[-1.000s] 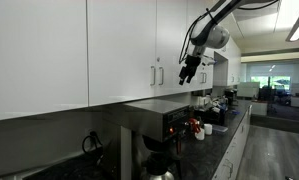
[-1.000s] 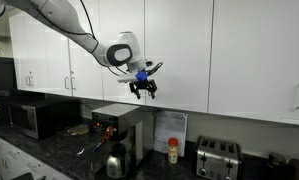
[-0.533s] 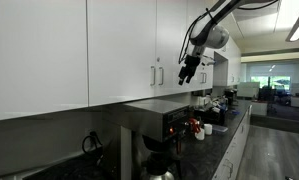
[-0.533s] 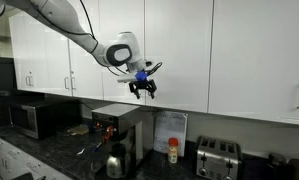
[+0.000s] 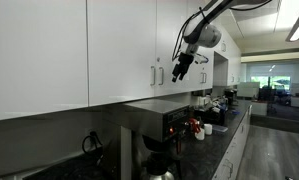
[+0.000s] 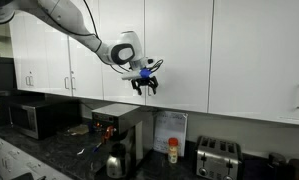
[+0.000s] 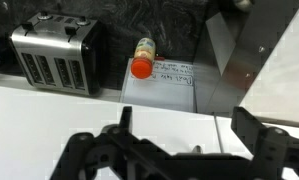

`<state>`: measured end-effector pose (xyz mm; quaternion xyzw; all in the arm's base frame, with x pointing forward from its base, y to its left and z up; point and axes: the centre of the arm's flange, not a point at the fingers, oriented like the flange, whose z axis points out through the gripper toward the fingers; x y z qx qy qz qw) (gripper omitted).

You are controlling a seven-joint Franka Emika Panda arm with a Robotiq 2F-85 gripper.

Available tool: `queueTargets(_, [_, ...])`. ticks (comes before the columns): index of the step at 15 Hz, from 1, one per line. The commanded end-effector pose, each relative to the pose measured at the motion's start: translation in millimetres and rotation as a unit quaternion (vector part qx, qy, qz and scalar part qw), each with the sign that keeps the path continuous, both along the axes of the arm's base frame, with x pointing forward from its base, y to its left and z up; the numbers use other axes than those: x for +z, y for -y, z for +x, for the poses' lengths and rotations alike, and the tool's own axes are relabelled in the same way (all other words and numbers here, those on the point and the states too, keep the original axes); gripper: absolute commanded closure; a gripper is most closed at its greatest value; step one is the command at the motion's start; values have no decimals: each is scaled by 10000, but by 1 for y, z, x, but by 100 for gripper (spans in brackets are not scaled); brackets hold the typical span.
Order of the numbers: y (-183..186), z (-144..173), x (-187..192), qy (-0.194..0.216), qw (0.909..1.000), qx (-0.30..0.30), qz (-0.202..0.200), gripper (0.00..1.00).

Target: Open the right cabinet door

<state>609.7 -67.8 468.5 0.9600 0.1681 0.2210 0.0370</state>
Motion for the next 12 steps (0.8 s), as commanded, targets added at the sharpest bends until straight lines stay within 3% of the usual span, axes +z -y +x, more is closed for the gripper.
queueTargets(1, [8,41,2,114,9997,116,193,0])
queueTargets(8, [-4,77,5,225,9989,76,416,0])
queueTargets(12, [-27,85,10,67,9986,172,488,0])
